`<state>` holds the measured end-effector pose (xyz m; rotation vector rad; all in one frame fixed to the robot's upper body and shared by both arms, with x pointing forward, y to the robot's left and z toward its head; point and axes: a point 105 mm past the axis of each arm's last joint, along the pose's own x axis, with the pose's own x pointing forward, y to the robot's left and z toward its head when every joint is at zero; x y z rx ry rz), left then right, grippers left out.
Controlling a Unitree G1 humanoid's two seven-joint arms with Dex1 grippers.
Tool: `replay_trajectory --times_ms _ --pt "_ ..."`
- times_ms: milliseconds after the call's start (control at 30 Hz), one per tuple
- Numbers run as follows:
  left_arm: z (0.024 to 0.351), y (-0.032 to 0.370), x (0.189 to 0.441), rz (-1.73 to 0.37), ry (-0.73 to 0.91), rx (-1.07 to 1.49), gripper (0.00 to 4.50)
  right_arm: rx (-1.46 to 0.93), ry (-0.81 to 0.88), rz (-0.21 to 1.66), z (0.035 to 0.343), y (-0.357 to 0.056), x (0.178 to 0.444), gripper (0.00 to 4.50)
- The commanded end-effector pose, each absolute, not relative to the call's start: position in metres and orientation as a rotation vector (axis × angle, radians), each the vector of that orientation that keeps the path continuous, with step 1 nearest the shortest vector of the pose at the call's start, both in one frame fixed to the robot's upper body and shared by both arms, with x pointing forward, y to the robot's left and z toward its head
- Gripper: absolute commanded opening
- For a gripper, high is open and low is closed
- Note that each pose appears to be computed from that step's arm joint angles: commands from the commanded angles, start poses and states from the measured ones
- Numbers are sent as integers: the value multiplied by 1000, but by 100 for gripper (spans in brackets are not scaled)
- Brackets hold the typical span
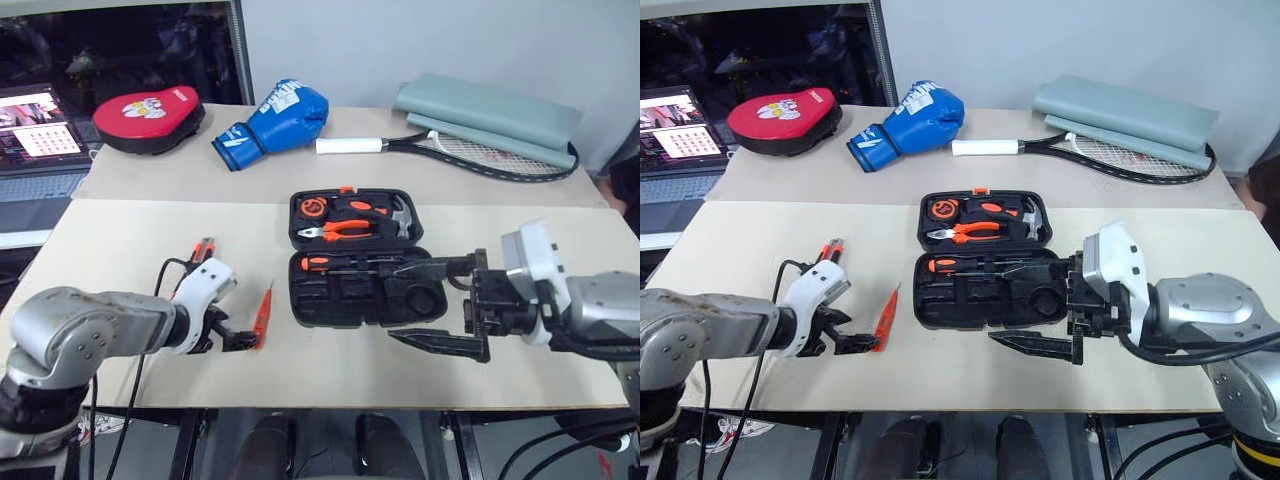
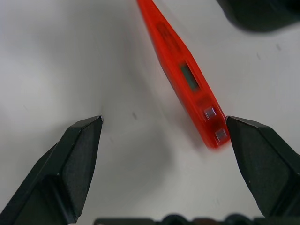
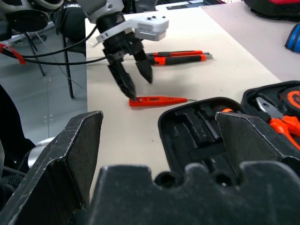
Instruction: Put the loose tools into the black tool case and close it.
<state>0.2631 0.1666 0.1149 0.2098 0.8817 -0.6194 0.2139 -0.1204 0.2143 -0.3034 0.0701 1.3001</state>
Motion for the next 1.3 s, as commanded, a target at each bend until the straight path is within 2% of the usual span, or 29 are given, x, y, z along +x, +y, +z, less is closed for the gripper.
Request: replay_trajectory --times_ms 33,233,533,633,733,1200,1300 --pt "115 163 266 -626 916 198 450 -320 12 1293 220 -115 207 448" --pt "110 153 261 -672 998 181 450 -306 -7 1264 219 -111 205 448" --pt "108 139 267 -698 1098 210 450 -291 -29 1255 216 -103 203 448" --pt "105 141 272 -672 1128 232 383 -282 -44 1247 217 -101 204 450" --pt "104 141 273 -676 1149 242 274 -279 -47 1244 217 -99 204 450" --pt "97 135 266 -715 1187 272 274 -279 -48 1222 217 -101 204 450" --pt "96 133 264 -730 1193 274 203 -277 -50 1216 218 -100 205 450"
